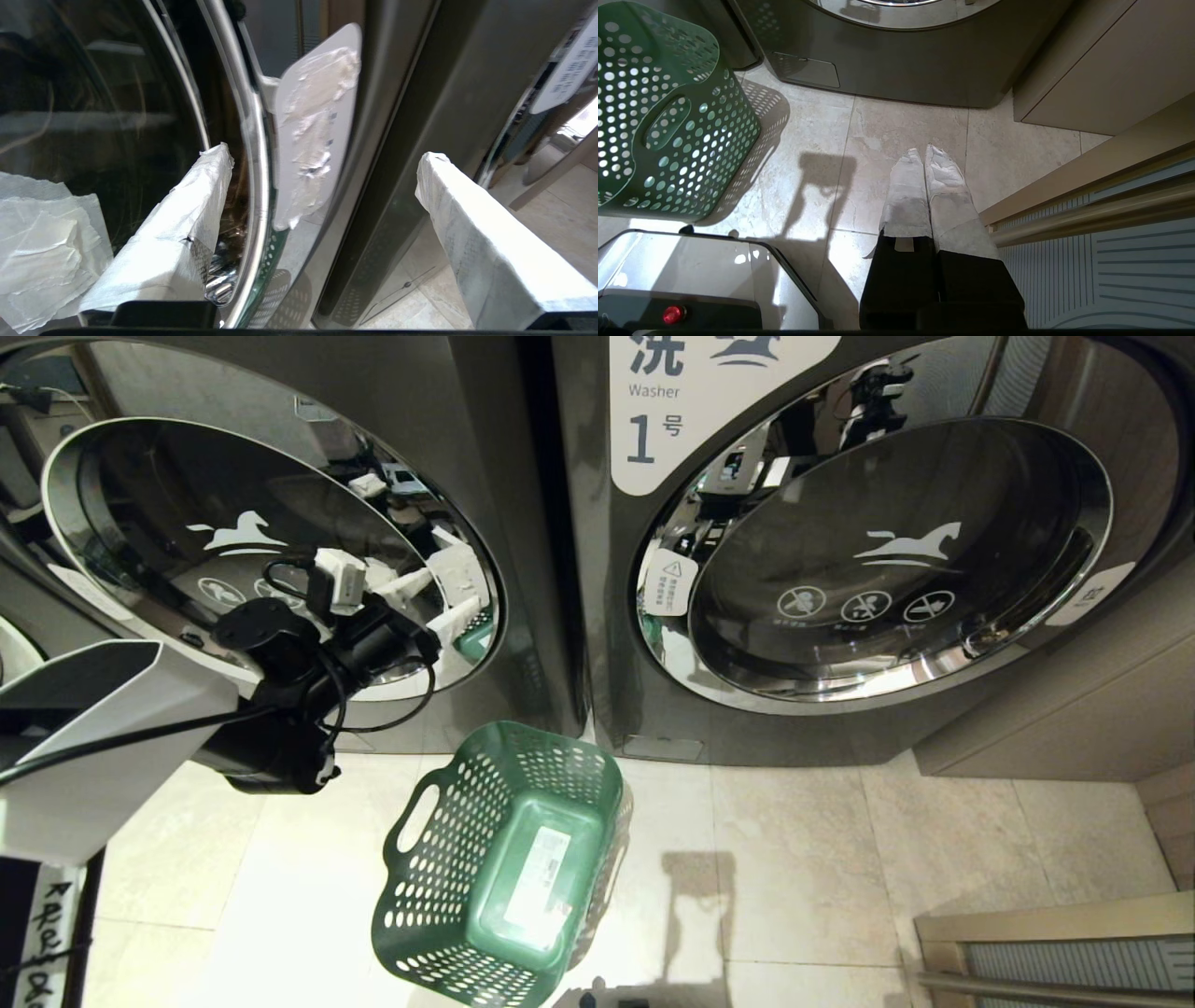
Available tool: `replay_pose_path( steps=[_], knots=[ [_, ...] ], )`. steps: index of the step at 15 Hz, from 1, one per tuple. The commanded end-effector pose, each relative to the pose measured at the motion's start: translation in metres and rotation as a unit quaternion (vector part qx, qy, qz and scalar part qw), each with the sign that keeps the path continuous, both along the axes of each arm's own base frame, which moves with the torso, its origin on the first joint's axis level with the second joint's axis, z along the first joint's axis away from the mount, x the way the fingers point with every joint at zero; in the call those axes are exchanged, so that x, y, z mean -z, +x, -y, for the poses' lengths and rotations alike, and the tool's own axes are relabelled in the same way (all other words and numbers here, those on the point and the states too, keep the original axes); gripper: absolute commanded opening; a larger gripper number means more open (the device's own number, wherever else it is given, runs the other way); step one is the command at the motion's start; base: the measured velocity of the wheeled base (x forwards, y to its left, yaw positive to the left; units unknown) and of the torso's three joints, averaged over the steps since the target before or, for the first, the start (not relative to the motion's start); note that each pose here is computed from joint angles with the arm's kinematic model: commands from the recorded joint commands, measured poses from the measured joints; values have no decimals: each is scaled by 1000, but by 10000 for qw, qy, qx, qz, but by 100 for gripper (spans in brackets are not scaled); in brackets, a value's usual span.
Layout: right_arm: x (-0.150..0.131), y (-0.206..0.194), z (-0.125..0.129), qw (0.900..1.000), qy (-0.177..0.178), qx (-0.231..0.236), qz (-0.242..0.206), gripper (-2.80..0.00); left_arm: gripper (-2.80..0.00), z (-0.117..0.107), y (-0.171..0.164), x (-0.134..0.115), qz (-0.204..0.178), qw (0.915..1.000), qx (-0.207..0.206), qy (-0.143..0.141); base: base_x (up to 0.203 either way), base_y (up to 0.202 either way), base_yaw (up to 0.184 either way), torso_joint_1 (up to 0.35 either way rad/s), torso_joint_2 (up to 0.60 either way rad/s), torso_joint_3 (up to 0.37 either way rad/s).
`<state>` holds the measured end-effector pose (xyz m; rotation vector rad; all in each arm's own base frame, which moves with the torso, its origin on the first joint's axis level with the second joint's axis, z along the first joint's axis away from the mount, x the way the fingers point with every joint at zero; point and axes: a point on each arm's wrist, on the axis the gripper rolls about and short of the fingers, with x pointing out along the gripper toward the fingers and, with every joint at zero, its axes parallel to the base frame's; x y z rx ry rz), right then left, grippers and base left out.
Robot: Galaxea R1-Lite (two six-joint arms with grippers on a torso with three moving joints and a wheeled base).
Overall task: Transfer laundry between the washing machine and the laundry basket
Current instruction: Open the lid of the washing machine
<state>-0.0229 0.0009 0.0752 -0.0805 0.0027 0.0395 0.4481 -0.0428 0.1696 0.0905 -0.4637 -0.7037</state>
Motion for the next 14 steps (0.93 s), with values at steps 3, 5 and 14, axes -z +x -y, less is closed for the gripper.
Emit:
replay_pose_path(
  steps=[3,5,14],
  knots=[
    [0,0,0,10000,-3,-3,-16,-280,0,4,6,9,-39,10000,39,-1,0,0,0,0,0,0],
    [0,0,0,10000,-3,-3,-13,-280,0,8,6,9,-54,9999,127,-1,0,0,0,0,0,0],
    [0,0,0,10000,-3,-3,-11,-280,0,18,21,16,66,9995,297,-31,0,0,0,0,0,0]
  ],
)
